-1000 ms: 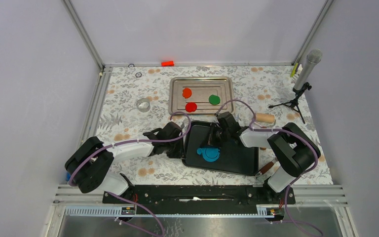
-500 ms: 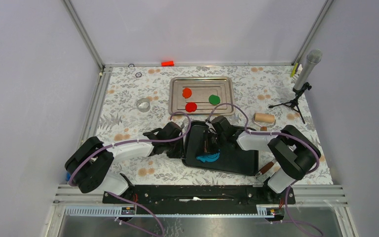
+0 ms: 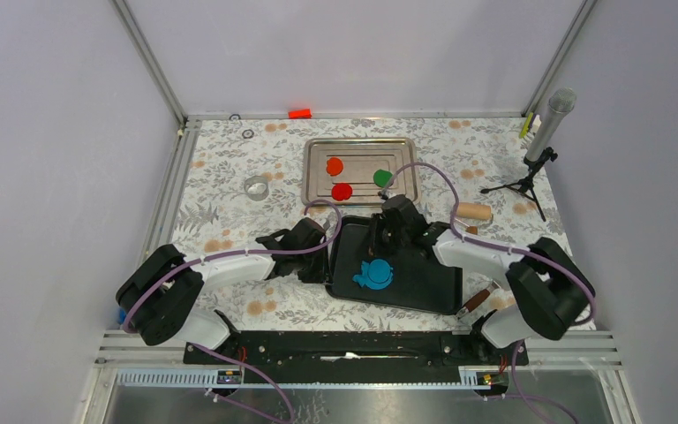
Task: Roll out the dumpling wrappers from the dough
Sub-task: Remove the dumpling wrapper from the work surface.
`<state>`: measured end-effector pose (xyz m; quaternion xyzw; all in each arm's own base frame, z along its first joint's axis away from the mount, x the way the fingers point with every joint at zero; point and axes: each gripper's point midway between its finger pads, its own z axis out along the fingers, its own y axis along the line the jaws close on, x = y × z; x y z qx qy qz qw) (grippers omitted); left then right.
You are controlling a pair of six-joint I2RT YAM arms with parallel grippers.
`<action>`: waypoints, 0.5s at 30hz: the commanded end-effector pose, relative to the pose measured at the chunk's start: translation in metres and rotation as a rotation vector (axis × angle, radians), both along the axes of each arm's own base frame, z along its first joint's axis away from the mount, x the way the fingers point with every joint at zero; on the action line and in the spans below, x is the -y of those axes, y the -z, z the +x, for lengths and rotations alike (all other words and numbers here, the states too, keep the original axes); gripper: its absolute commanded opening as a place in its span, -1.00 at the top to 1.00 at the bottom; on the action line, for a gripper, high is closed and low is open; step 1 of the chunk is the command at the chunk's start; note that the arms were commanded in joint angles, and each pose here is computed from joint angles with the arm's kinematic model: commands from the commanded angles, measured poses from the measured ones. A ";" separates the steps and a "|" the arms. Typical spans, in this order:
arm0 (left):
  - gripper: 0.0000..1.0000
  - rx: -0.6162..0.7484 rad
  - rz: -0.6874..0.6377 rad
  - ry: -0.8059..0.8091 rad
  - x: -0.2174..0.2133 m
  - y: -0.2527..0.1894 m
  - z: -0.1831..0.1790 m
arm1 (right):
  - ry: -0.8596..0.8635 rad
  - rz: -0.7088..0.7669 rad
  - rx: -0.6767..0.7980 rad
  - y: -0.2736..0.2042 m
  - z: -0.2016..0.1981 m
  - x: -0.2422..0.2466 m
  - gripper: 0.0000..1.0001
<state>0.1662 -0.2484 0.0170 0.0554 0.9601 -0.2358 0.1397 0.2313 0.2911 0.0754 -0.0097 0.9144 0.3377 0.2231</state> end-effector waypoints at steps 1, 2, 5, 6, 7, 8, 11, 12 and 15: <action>1.00 -0.087 0.117 0.053 -0.028 0.025 -0.030 | 0.082 -0.109 -0.029 0.026 0.016 0.011 0.71; 1.00 -0.088 0.112 0.057 -0.027 0.025 -0.030 | 0.092 -0.097 -0.034 0.029 0.017 0.010 0.71; 1.00 -0.092 0.107 0.060 -0.027 0.024 -0.032 | 0.119 -0.065 -0.041 0.034 0.018 0.008 0.71; 1.00 -0.090 0.109 0.058 -0.028 0.024 -0.032 | 0.128 -0.066 -0.044 0.036 0.019 0.008 0.71; 1.00 -0.089 0.108 0.058 -0.028 0.024 -0.032 | 0.133 -0.071 -0.046 0.038 0.019 0.009 0.71; 1.00 -0.087 0.109 0.056 -0.028 0.024 -0.032 | 0.135 -0.072 -0.048 0.039 0.019 0.009 0.71; 1.00 -0.088 0.108 0.056 -0.029 0.024 -0.032 | 0.142 -0.084 -0.054 0.045 0.018 0.011 0.71; 1.00 -0.087 0.108 0.056 -0.029 0.024 -0.032 | 0.145 -0.090 -0.055 0.047 0.018 0.013 0.71; 1.00 -0.090 0.107 0.057 -0.028 0.025 -0.032 | 0.155 -0.107 -0.059 0.054 0.017 0.019 0.71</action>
